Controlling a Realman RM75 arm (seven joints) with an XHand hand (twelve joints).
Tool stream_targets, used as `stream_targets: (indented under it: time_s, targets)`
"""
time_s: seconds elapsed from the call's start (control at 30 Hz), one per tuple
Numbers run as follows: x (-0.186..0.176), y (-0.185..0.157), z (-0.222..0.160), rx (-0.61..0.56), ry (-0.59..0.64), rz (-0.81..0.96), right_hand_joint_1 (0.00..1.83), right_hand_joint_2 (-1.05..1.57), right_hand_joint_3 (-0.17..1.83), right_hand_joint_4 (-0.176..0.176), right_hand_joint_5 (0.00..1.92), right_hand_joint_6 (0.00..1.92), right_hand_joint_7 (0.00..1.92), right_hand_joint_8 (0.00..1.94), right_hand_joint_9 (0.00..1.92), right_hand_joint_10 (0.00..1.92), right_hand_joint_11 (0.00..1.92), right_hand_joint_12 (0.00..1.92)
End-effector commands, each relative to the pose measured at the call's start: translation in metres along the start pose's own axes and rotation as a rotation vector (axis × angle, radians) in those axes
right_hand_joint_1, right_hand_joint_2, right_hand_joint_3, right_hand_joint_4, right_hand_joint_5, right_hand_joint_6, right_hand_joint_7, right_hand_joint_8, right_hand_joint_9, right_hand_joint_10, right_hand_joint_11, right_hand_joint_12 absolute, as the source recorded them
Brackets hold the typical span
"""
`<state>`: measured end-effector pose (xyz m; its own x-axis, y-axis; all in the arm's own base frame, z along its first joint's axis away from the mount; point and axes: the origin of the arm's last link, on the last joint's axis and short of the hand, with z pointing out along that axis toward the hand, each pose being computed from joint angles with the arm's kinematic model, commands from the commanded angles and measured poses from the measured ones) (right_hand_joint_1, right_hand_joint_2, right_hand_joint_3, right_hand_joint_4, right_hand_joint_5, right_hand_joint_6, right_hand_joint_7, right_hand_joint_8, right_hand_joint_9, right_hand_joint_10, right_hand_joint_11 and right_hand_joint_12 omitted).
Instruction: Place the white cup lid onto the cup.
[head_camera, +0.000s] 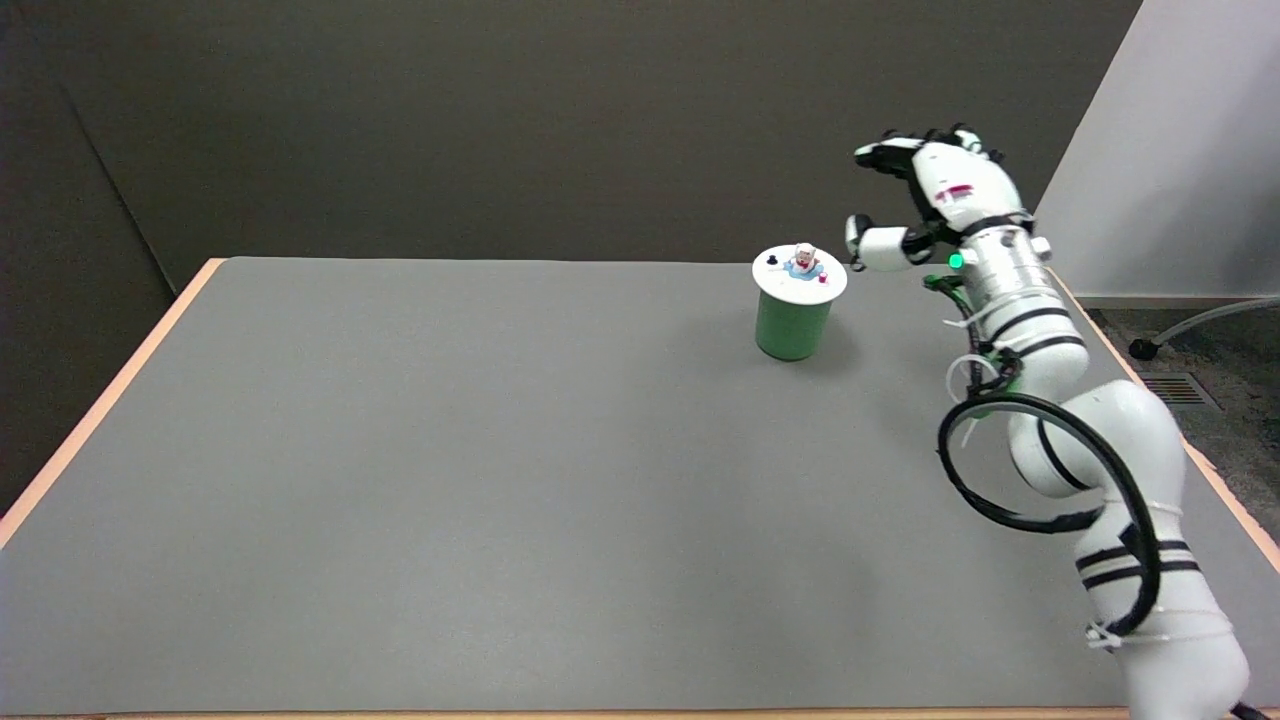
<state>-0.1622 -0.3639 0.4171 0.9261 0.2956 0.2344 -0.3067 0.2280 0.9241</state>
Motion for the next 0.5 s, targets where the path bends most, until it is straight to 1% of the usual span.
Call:
stream_targets:
  time_s: [0.03, 0.13, 0.17, 0.3, 0.33, 0.37, 0.47, 0.5]
  targets:
    - [0.041, 0.079, -0.056, -0.265, 0.146, 0.044, 0.89, 0.71, 0.96, 0.023, 0.63, 0.2, 0.63, 0.18, 0.44, 0.7, 0.0, 1.06]
    - [0.05, 0.099, -0.066, -0.322, 0.181, 0.044, 0.9, 0.73, 0.95, 0.023, 0.64, 0.19, 0.63, 0.17, 0.45, 0.68, 0.0, 1.03]
    - [0.053, 0.104, -0.069, -0.332, 0.193, 0.043, 0.91, 0.76, 0.87, 0.026, 0.64, 0.18, 0.63, 0.17, 0.47, 0.66, 0.0, 0.99]
    - [0.063, 0.118, -0.08, -0.355, 0.233, 0.036, 0.91, 0.78, 0.85, 0.027, 0.64, 0.18, 0.64, 0.18, 0.51, 0.59, 0.0, 0.94]
    - [0.065, 0.121, -0.081, -0.358, 0.241, 0.033, 0.9, 0.73, 0.95, 0.024, 0.64, 0.19, 0.63, 0.17, 0.51, 0.62, 0.0, 0.95]
    - [0.067, 0.124, -0.084, -0.361, 0.25, 0.031, 0.89, 0.73, 0.96, 0.023, 0.64, 0.19, 0.64, 0.17, 0.51, 0.63, 0.0, 0.95]
    - [0.07, 0.127, -0.089, -0.362, 0.268, 0.049, 0.89, 0.73, 0.96, 0.024, 0.64, 0.19, 0.64, 0.17, 0.52, 0.61, 0.0, 0.93]
    - [0.069, 0.127, -0.091, -0.36, 0.27, 0.053, 0.9, 0.76, 0.92, 0.026, 0.64, 0.19, 0.64, 0.17, 0.52, 0.59, 0.0, 0.92]
